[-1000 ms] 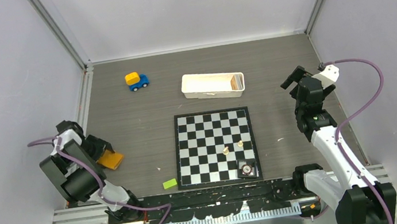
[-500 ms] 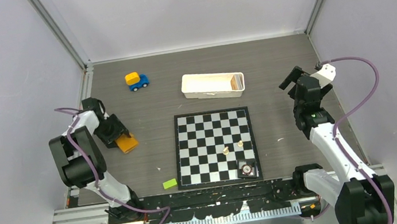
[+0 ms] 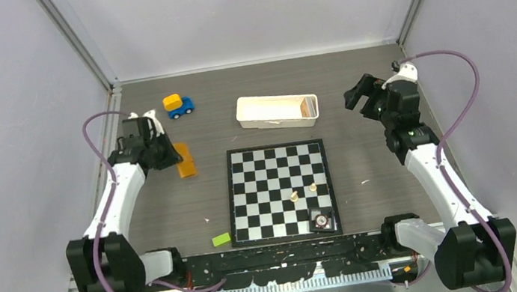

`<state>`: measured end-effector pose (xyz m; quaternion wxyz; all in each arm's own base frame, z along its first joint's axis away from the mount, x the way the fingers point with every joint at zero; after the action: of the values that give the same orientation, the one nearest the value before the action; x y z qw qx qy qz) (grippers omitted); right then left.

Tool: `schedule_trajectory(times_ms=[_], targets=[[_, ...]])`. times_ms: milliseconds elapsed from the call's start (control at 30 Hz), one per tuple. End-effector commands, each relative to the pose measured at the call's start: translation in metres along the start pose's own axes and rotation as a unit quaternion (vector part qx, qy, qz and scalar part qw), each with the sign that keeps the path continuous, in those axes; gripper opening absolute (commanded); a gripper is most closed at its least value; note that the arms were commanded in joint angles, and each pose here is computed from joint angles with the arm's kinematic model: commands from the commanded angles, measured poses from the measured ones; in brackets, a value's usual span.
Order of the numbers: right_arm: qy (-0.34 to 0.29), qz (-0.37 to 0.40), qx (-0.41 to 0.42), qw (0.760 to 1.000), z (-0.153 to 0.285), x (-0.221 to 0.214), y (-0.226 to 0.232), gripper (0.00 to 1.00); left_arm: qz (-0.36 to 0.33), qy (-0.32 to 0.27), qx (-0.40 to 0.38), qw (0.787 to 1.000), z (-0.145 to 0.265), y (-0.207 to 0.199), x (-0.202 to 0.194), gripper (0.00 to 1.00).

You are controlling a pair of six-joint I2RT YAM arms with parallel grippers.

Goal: Put the credit cards into the card holder
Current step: Open the card holder at the center of the board.

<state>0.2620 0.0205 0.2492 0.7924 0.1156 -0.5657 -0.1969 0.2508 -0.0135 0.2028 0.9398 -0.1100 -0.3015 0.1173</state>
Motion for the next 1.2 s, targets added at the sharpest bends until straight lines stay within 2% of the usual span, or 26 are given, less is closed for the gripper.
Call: schedule_trajectory(times_ms=[0, 67, 133, 200, 267, 333, 467, 600, 700, 767, 867, 967, 1033, 1167], targets=[[0.086, 0.009, 0.171, 0.981, 0.012, 0.006, 0.044, 0.95, -0.073, -0.056, -0.087, 0.992, 0.016, -0.028, 0.001, 0.0], [0.12, 0.019, 0.212, 0.97, 0.016, -0.001, 0.06, 0.95, -0.089, -0.072, -0.134, 0.984, 0.026, -0.038, 0.0, 0.0], [0.156, 0.041, 0.267, 0.95, 0.026, -0.009, 0.084, 0.95, -0.119, -0.104, -0.203, 0.966, 0.044, -0.054, -0.001, 0.0], [0.197, 0.05, 0.344, 0.917, 0.04, -0.019, 0.108, 0.95, -0.149, -0.131, -0.27, 0.942, 0.061, -0.069, -0.006, 0.0], [0.217, 0.036, 0.434, 0.873, 0.054, -0.026, 0.131, 0.96, -0.174, -0.144, -0.339, 0.913, 0.075, -0.081, -0.014, 0.0], [0.24, 0.026, 0.491, 0.837, 0.064, -0.035, 0.148, 0.99, -0.194, -0.137, -0.398, 0.886, 0.087, -0.093, -0.023, 0.0], [0.274, 0.03, 0.533, 0.8, 0.072, -0.05, 0.171, 1.0, -0.236, -0.107, -0.474, 0.842, 0.103, -0.116, -0.039, 0.0], [0.277, 0.023, 0.555, 0.784, 0.074, -0.057, 0.181, 0.99, -0.266, -0.077, -0.53, 0.802, 0.115, -0.133, -0.056, 0.0], [0.287, 0.028, 0.573, 0.767, 0.081, -0.061, 0.19, 0.99, -0.28, -0.057, -0.55, 0.785, 0.119, -0.14, -0.067, 0.0], [0.297, 0.033, 0.587, 0.752, 0.087, -0.063, 0.195, 0.92, -0.283, -0.052, -0.555, 0.78, 0.12, -0.143, -0.07, 0.0], [0.314, 0.042, 0.613, 0.724, 0.097, -0.063, 0.202, 0.65, -0.278, -0.048, -0.548, 0.787, 0.119, -0.144, -0.07, 0.0], [0.328, 0.063, 0.628, 0.703, 0.107, -0.062, 0.204, 0.55, -0.269, -0.052, -0.528, 0.804, 0.117, -0.143, -0.068, 0.0], [0.349, 0.082, 0.618, 0.7, 0.111, -0.065, 0.202, 0.44, -0.259, -0.051, -0.52, 0.813, 0.116, -0.145, -0.066, 0.01], [0.363, 0.111, 0.611, 0.695, 0.114, -0.068, 0.203, 0.23, -0.253, -0.04, -0.531, 0.808, 0.117, -0.148, -0.065, 0.02]])
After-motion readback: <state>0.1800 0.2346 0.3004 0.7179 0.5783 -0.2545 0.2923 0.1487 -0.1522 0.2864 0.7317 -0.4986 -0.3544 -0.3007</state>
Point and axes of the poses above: each gripper's point midway between its finger pads, its own z axis back along the fingers, its own y axis along the line the jaws close on, x = y × z, the point moved 10 cm from there along z, back along the fingers
